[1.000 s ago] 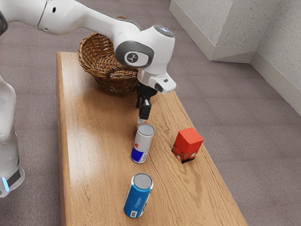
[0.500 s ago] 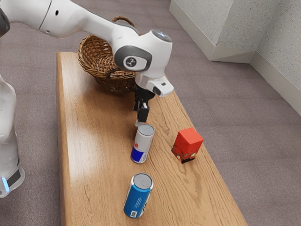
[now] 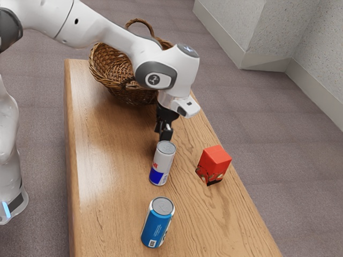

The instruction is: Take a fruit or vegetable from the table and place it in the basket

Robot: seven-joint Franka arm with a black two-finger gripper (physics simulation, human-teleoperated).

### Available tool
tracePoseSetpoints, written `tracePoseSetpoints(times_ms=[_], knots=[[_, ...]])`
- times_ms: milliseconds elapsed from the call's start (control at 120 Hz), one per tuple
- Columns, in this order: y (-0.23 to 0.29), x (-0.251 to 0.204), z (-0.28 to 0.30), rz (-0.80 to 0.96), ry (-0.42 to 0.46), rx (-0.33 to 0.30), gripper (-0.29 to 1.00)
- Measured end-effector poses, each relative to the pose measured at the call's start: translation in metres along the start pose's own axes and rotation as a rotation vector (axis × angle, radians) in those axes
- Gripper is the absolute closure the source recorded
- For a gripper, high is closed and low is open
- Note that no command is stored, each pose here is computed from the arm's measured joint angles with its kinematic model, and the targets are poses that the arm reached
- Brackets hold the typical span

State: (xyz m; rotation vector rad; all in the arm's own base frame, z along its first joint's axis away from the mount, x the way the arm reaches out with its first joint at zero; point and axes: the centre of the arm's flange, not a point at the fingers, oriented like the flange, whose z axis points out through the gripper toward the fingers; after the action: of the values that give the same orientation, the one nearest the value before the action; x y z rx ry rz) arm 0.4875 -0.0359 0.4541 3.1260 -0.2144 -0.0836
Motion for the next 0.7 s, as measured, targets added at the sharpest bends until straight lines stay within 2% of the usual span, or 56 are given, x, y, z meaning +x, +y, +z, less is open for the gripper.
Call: tracePoseSetpoints(times_ms=[700], knots=[[-0.007,0.017,0.031,-0.006,-0.028,-0.004,0.0]])
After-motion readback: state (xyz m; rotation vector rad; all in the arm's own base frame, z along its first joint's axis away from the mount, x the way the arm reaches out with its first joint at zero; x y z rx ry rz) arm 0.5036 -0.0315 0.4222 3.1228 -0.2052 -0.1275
